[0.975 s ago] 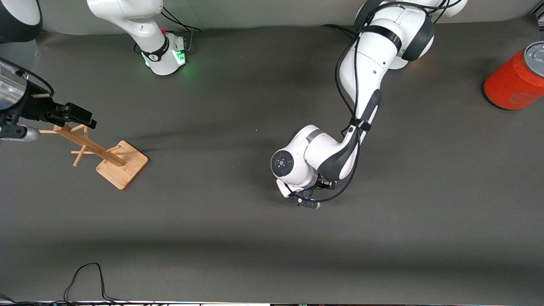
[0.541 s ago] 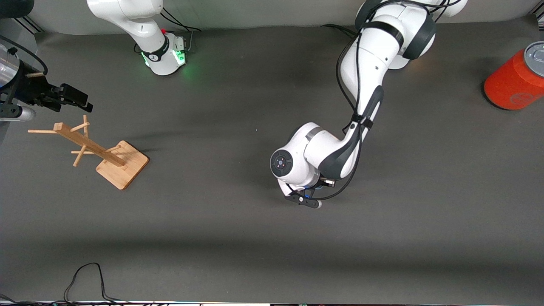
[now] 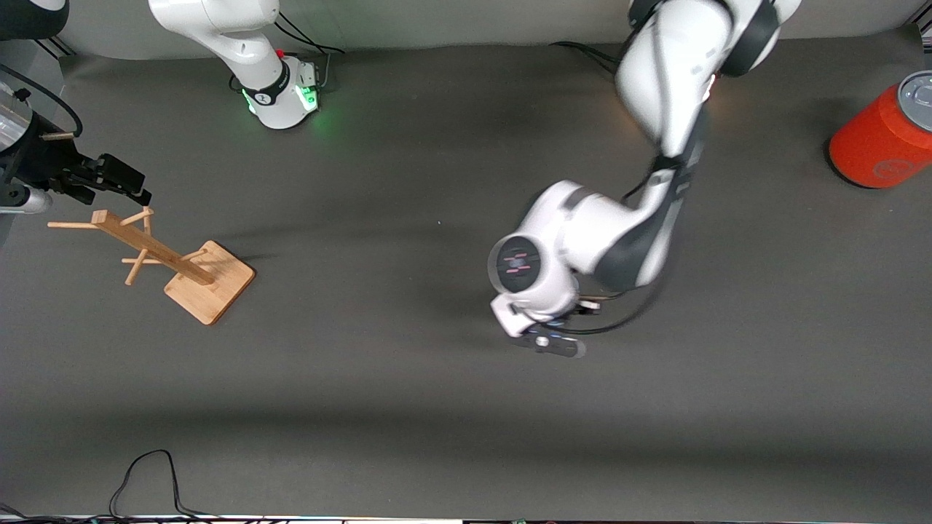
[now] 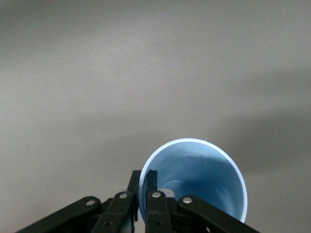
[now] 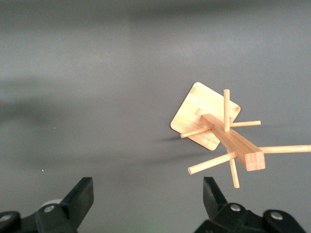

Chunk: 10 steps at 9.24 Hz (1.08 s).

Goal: Rotate and upright cup with both arms

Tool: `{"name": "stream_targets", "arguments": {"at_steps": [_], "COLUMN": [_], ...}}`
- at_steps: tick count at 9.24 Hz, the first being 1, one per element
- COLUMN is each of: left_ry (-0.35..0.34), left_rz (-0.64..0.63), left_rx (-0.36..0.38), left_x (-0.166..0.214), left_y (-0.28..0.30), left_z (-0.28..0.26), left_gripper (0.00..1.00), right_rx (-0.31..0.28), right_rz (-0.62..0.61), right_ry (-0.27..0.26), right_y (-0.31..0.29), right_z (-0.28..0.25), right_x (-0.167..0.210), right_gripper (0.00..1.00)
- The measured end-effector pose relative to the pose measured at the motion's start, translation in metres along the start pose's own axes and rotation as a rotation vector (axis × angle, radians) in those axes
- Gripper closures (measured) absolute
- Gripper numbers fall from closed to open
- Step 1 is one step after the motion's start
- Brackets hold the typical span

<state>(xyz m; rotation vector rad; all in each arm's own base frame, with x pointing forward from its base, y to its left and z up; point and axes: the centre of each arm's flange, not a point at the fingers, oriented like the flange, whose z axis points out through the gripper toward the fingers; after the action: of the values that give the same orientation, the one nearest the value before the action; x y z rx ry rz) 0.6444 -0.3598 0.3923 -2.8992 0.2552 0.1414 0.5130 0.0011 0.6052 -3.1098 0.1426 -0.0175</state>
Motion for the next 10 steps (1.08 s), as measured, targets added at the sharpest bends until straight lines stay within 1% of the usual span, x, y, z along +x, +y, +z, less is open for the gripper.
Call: {"name": "stream_targets", "arguments": {"at_steps": [1, 2, 3, 4, 6, 8, 10], "left_ry": [0.029, 0.069, 0.117, 0.175, 0.267, 0.351, 0.395], "left_rz": [-0.051, -0.093, -0.127, -0.147, -0.162, -0.203, -0.237], "left_rx": [-0.082, -0.16, -0.224, -0.263, -0.306, -0.356, -0.405], "left_x": [-0.004, -0.012, -0.022, -0.032, -0.054, -0.073, -0.086], "left_y": [-0.048, -0.082, -0.101, -0.104, -0.081, -0.045, -0.002], "left_z": [-0.034, -0.048, -0.042, -0.02, 0.048, 0.103, 0.136], "left_gripper": [0.92, 0.92, 0.92, 0.92, 0.92, 0.92, 0.92], "right_rx": [-0.012, -0.03, -0.041, -0.053, -0.072, -0.075, -0.093], "right_rz": [-0.011, -0.022, -0.026, -0.028, -0.031, -0.031, -0.034], "right_ry": [-0.001, -0.004, -0.008, -0.009, -0.008, -0.01, -0.008], "right_y": [-0.004, -0.008, -0.009, -0.008, -0.006, -0.005, -0.004], "right_z": [0.001, 0.004, 0.007, 0.011, 0.016, 0.02, 0.02], "right_x": [-0.001, -0.001, -0.002, -0.002, -0.001, -0.001, -0.001], "right_gripper": [0.0, 0.0, 0.0, 0.0, 0.0, 0.0, 0.0]}}
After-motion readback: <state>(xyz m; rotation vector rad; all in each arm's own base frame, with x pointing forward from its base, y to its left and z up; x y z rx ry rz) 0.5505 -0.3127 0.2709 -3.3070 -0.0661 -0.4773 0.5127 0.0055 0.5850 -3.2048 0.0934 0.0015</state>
